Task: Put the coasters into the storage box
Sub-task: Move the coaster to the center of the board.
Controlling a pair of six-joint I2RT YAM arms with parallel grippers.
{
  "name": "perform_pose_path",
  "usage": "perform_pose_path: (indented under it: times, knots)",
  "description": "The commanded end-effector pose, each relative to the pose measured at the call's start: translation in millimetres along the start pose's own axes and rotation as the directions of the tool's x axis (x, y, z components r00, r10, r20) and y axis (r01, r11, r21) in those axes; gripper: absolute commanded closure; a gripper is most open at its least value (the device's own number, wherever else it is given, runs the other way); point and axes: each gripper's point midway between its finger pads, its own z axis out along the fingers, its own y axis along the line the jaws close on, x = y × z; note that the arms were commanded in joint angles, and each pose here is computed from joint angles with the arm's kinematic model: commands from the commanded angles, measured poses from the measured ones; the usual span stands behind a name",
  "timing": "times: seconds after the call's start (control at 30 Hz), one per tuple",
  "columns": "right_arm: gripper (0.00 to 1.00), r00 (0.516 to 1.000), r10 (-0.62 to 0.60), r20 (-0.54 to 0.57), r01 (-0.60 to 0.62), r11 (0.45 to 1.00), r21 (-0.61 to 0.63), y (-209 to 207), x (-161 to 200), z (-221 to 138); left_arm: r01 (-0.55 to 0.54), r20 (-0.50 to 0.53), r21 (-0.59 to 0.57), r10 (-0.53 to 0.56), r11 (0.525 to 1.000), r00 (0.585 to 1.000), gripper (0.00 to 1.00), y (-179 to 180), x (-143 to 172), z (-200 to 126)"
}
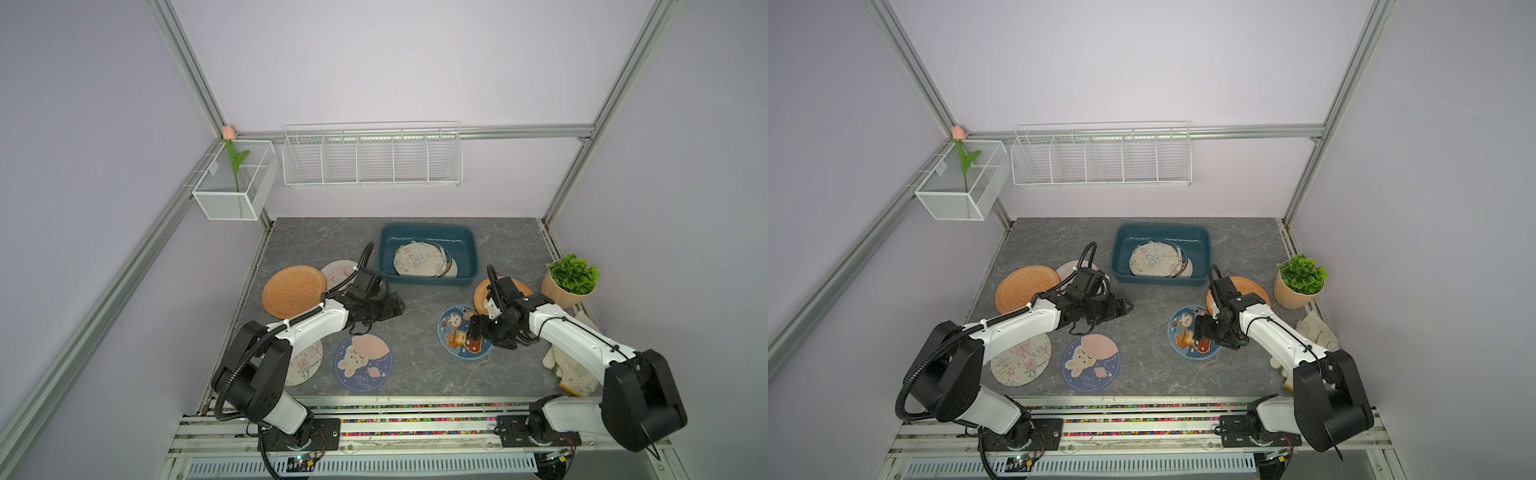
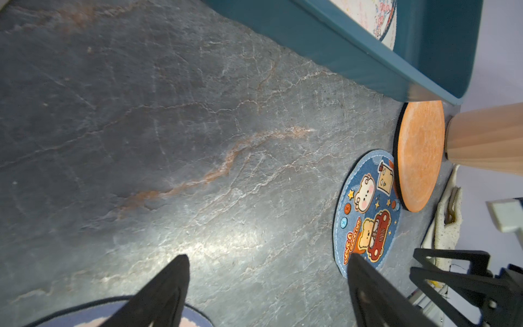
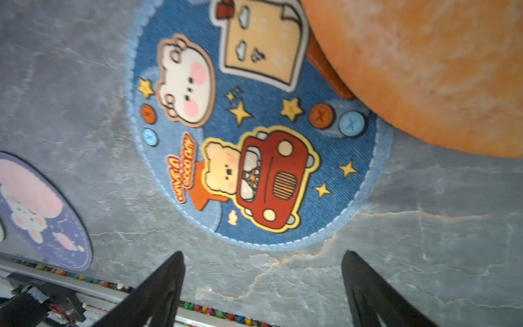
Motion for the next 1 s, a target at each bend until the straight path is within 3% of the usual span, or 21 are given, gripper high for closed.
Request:
perform_pose_path:
  times: [0.0,0.4,0.97]
  knots:
    - [0.11,0.997,0.051,0.057,-0.053,0.998,0.026,-10.3,-6.0,3.6,-0.02,0.013,0.022,0.02,1.0,1.0,0.13,-7.6,-8.3,-1.6]
    - [0.11,0.992,0.063,0.112,-0.071,0.995,0.071,-21.6,-31.7,25.2,-0.025,0.013,0.019,0.025,1.0,1.0,0.11,-7.6,-7.1,-6.3]
    - [0.11,0.997,0.037,0.063,-0.038,0.999,0.008,0.0,-32.0,44.3,-0.011,0.024,0.003,0.011,1.0,1.0,0.1,-2.6,-5.3,-9.9]
